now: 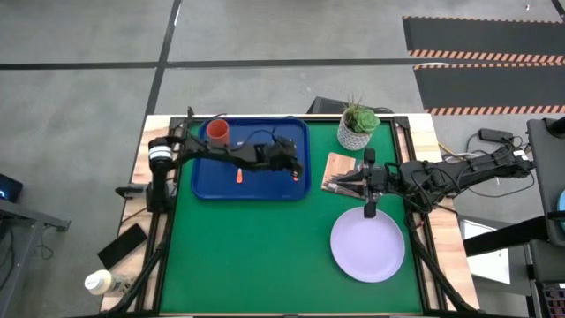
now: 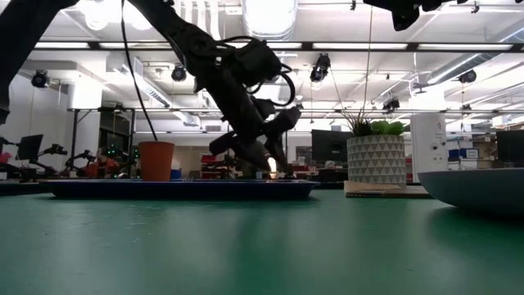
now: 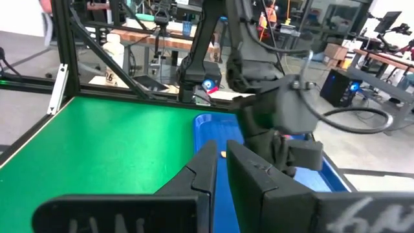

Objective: Pick and place plate/cup/fork/spoon on tray
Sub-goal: Put the orange spoon on the blue tray to the right side of the orange fork

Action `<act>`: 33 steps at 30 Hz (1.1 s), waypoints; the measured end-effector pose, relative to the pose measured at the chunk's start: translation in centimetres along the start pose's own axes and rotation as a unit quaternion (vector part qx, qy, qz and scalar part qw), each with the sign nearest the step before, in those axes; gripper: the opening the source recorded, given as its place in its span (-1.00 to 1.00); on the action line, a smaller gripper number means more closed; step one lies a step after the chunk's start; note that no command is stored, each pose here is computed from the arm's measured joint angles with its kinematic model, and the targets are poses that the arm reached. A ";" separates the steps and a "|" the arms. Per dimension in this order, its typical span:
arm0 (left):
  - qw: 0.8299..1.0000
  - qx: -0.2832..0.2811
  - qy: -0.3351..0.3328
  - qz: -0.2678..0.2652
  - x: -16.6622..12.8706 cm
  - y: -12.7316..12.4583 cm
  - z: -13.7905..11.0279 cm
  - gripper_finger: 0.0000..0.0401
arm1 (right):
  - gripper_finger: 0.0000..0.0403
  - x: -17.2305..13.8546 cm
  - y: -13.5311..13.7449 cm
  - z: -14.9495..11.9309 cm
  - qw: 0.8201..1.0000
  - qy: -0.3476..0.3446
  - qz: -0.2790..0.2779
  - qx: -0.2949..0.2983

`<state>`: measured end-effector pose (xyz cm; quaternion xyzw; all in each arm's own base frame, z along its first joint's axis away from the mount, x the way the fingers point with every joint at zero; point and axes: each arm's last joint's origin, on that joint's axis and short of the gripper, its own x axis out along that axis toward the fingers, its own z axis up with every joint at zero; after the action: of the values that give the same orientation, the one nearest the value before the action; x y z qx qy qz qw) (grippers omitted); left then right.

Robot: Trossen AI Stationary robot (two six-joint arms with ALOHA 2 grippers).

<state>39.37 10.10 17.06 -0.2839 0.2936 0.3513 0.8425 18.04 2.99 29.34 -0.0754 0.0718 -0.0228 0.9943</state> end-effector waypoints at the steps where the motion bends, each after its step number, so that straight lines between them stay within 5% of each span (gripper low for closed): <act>1: 1.000 0.005 -0.001 0.003 0.0 -0.4 -0.5 -0.24 | -0.86 0.0 0.0 0.0 1.000 0.000 0.000 0.001; 28: 0.995 0.001 -0.046 0.084 3.9 -0.3 -3.6 -0.24 | -0.86 0.0 0.0 0.0 1.000 0.002 -0.001 0.002; 33: 0.995 0.004 -0.043 0.089 3.9 -0.2 -3.6 -0.38 | -0.86 0.0 0.0 0.0 1.000 0.002 -0.001 0.002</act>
<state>40.74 9.13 12.00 -0.2381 0.2825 0.4360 0.8206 18.04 2.98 29.32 -0.0736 0.0735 -0.0244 0.9943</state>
